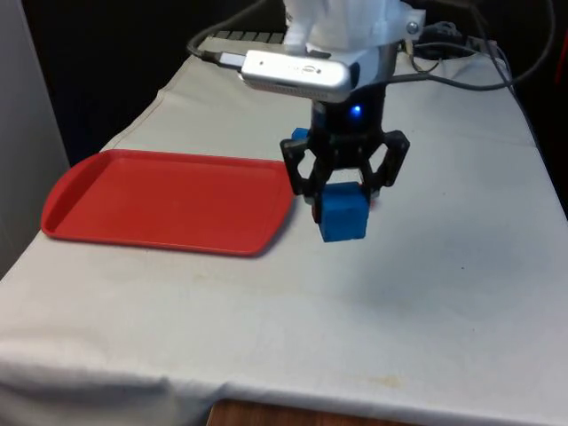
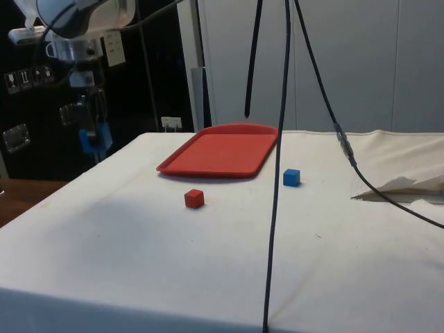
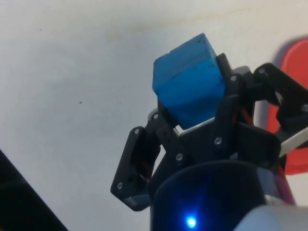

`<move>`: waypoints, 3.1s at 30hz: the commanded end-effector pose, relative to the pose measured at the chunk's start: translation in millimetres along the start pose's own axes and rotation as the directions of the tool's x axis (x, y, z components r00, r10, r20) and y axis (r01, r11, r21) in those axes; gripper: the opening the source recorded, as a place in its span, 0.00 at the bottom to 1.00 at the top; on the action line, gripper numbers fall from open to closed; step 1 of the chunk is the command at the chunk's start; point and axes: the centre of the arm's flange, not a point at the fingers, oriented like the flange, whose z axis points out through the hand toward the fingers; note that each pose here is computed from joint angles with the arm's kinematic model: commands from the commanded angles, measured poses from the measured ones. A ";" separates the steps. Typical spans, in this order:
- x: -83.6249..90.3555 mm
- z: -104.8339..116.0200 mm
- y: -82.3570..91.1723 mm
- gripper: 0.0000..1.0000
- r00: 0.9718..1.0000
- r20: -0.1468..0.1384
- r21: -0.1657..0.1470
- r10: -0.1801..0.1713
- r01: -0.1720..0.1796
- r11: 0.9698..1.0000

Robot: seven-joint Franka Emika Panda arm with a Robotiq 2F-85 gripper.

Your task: Pick up the largest block and place it onto the tray.

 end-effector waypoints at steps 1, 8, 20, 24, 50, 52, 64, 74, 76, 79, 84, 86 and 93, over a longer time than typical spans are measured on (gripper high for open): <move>-3.1 -3.1 0.2 0.00 1.000 -0.005 -0.003 -0.002 0.002 1.000; -14.0 -4.0 12.8 0.00 1.000 -0.002 -0.001 -0.004 0.004 1.000; -34.4 -4.2 35.7 0.00 1.000 0.002 -0.003 -0.009 0.009 1.000; -40.1 -5.2 42.1 0.00 1.000 0.003 -0.004 -0.009 0.009 1.000; -96.7 -3.4 84.8 0.00 1.000 0.002 -0.001 -0.018 0.018 1.000; -102.1 -3.1 88.7 0.00 1.000 0.001 -0.002 -0.018 0.018 1.000; -132.6 -0.7 104.5 0.00 1.000 -0.007 0.001 -0.022 0.022 1.000; -160.4 8.9 114.9 0.00 0.999 -0.016 -0.009 -0.032 0.032 0.999; -167.9 13.4 117.2 0.00 0.999 -0.019 -0.014 -0.035 0.035 0.999; -173.0 17.4 118.8 0.00 0.999 -0.019 -0.018 -0.036 0.036 0.999; -187.7 28.1 126.1 0.00 0.999 -0.017 -0.029 -0.045 0.044 0.999; -190.2 29.8 127.7 0.00 0.999 -0.016 -0.030 -0.045 0.045 0.999; -208.1 41.9 141.2 0.00 0.998 -0.011 -0.026 -0.057 0.056 0.998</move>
